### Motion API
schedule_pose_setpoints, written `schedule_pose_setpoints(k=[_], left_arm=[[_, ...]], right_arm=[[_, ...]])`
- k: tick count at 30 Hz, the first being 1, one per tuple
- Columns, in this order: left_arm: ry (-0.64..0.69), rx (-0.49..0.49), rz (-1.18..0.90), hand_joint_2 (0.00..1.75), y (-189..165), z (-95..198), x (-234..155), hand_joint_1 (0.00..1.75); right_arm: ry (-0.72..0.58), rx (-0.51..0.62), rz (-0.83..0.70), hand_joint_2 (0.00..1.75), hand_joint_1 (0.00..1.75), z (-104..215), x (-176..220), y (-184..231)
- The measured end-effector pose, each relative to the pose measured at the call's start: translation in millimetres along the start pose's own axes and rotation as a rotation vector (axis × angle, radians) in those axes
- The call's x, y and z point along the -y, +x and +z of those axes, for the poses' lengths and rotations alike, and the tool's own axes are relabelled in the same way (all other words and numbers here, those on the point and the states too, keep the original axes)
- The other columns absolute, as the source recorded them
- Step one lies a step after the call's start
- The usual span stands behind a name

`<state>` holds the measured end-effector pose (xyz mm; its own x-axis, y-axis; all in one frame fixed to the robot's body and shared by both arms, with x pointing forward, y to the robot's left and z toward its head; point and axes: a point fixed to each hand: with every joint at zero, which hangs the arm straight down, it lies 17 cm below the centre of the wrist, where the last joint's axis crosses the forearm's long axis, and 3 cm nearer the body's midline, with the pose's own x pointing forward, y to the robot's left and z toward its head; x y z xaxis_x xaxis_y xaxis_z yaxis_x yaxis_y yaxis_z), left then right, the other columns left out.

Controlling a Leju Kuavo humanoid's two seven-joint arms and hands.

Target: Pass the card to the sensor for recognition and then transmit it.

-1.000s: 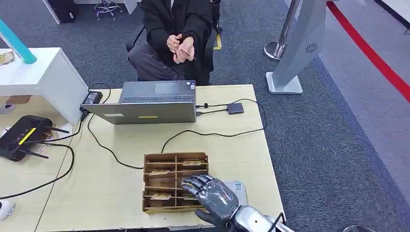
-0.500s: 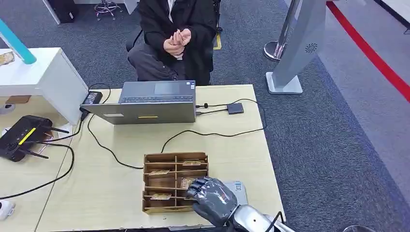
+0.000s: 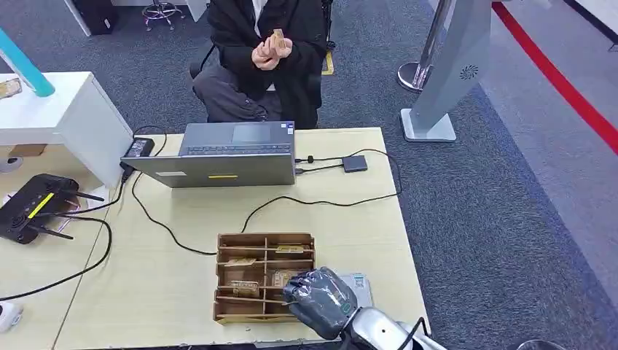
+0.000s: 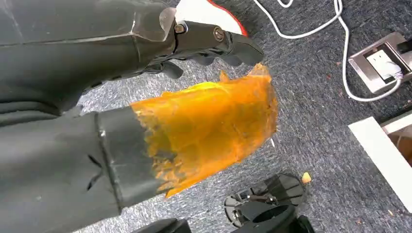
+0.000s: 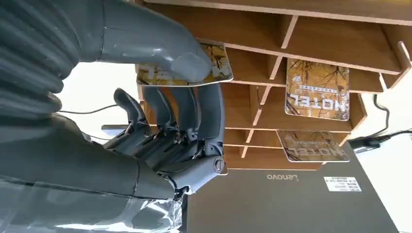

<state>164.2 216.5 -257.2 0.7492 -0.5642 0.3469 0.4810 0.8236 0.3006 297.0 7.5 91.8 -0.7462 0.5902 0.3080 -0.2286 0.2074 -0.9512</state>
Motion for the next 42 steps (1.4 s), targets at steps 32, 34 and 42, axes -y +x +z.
schedule_pose_setpoints(k=[32,34,42], left_arm=[[0.026,0.004,0.043,0.0,-5,1,-2,0.0],[0.028,0.003,0.047,0.0,-6,1,-3,0.0],[0.035,0.002,0.054,0.0,-8,1,-3,0.0]], right_arm=[[-0.626,0.004,0.154,1.75,1.75,49,163,18],[-0.649,-0.005,0.162,1.75,1.75,55,171,16],[-0.733,-0.021,0.209,1.75,1.75,72,193,8]])
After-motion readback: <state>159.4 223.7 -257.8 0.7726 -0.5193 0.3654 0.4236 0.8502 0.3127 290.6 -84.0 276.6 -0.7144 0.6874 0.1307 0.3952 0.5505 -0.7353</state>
